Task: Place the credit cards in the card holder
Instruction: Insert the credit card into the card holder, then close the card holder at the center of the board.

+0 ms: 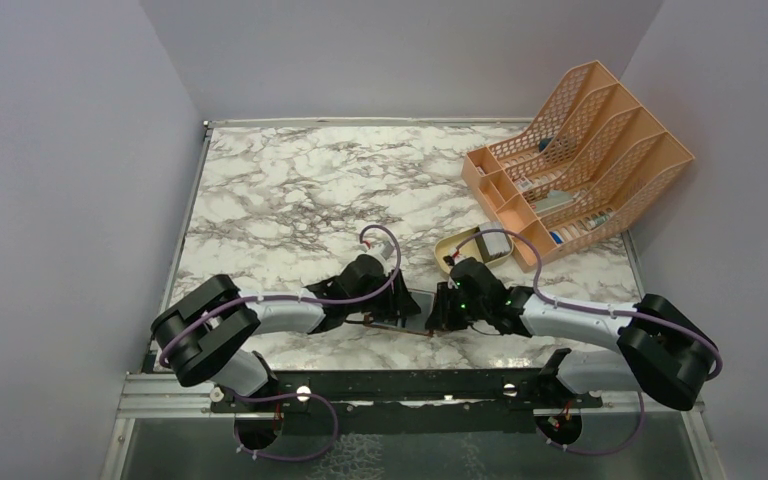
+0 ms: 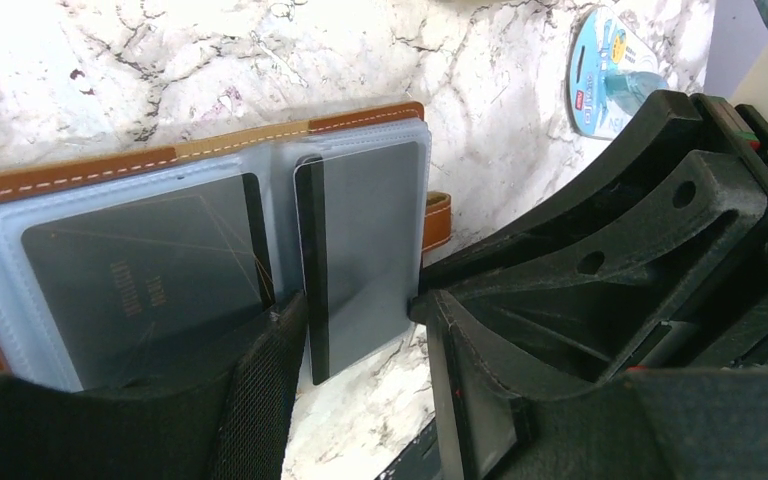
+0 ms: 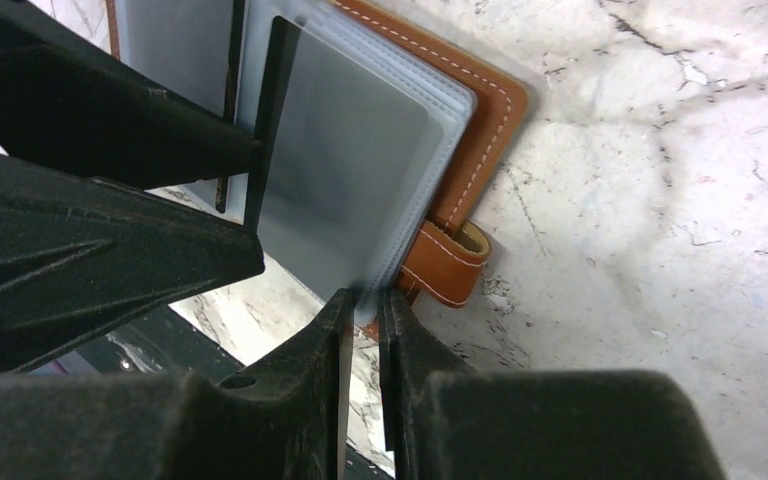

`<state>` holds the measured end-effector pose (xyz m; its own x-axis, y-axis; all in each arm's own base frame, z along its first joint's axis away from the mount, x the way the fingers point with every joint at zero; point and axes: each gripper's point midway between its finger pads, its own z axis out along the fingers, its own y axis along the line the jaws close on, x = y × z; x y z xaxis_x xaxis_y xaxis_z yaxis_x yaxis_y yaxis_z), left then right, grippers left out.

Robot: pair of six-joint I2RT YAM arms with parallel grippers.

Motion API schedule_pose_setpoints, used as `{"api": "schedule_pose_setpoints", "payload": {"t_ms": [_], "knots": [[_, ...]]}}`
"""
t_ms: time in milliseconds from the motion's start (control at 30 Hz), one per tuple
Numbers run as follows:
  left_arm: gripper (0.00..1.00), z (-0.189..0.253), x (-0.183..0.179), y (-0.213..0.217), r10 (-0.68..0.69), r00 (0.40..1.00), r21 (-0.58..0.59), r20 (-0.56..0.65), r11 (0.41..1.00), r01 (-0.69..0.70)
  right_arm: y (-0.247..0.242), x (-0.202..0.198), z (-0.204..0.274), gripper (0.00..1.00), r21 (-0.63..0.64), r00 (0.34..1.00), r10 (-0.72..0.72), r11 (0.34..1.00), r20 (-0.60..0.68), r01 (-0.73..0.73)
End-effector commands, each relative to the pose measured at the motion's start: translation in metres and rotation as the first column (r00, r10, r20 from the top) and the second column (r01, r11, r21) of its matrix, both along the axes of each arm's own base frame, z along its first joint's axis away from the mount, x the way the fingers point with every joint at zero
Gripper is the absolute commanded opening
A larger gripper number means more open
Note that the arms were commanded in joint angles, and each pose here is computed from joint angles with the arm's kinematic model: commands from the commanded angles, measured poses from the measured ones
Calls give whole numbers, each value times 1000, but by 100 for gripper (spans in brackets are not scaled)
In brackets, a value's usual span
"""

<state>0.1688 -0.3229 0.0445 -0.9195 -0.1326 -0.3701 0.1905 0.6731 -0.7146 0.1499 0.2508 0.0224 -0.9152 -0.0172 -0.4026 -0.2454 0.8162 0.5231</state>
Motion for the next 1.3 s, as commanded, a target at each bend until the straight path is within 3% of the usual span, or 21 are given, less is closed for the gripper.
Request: {"api": "schedule_pose_setpoints", "payload": {"t_ms": [0,133,367,500,667,867,1067,1267], "knots": [[48,19,-6,-20,-72,997,-70,36,995,74,17,0,9,15,80,998,58,995,23,-60],[49,17,-6,-16,-65,997,-59,39,996,67,18,-2,11,16,80,996,84,993,27,-86],[57,19,4,12,14,999,0,39,1000,-14,-10,9,28,25,-56,987,80,996,139,-73],[60,24,15,29,42,998,49,52,998,-45,-17,18,45,35,-102,968,116,990,224,-95],[63,16,31,60,96,995,106,20,990,-98,-20,26,45,52,-171,964,137,980,230,-99],[65,1,35,89,140,990,166,-31,977,-133,-8,31,40,62,-179,944,216,968,249,-174],[65,-5,29,87,118,989,104,-92,989,-108,7,24,22,67,-183,920,341,934,196,-307],[62,-6,16,72,52,985,-20,-167,998,-56,26,16,25,67,-87,905,380,925,194,-370]]}}
